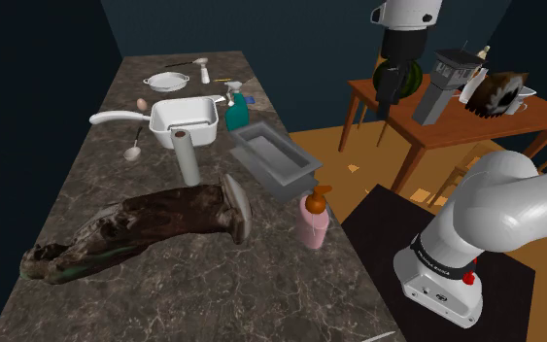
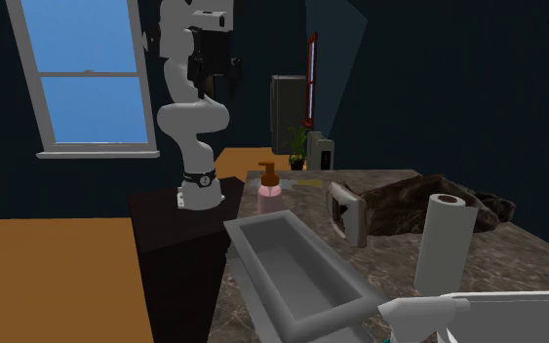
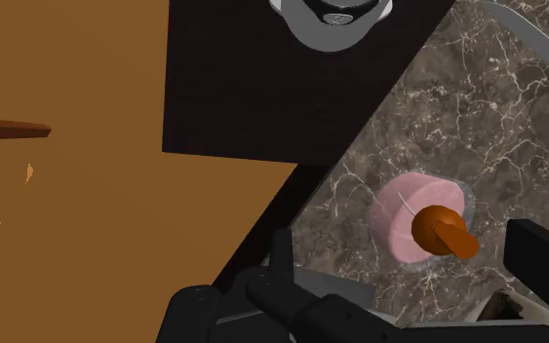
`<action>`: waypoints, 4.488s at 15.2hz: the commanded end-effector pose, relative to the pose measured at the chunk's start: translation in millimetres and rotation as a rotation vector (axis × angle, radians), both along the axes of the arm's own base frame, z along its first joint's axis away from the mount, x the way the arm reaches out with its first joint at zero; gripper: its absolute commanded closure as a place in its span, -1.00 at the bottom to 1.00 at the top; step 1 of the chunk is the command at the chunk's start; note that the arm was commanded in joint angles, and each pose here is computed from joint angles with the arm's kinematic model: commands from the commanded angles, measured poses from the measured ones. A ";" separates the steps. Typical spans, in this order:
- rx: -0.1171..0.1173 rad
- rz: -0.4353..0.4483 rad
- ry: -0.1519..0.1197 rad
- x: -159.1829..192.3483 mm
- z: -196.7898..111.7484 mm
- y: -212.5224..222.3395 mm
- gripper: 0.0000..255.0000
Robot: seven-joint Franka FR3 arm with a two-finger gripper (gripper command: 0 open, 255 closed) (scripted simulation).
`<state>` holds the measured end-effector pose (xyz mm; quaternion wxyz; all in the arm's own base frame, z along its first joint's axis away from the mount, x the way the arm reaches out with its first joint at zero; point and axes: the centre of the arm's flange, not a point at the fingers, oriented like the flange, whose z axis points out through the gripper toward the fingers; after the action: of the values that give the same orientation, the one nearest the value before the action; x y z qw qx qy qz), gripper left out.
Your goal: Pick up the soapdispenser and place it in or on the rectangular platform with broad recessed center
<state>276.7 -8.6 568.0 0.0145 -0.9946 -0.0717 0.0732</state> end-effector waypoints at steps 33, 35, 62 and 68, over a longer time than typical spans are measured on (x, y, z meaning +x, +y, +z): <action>-0.020 -0.300 -0.150 -17.9 -281.8 154.2 -1.00; -0.020 -0.300 -0.150 -17.8 -281.8 154.2 -1.00; -0.020 -0.300 -0.150 -17.8 -213.1 154.2 1.00; -0.020 -0.300 -0.150 -17.8 -181.4 154.2 1.00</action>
<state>258.3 144.7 381.3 0.0100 -0.9969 0.0777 -0.0040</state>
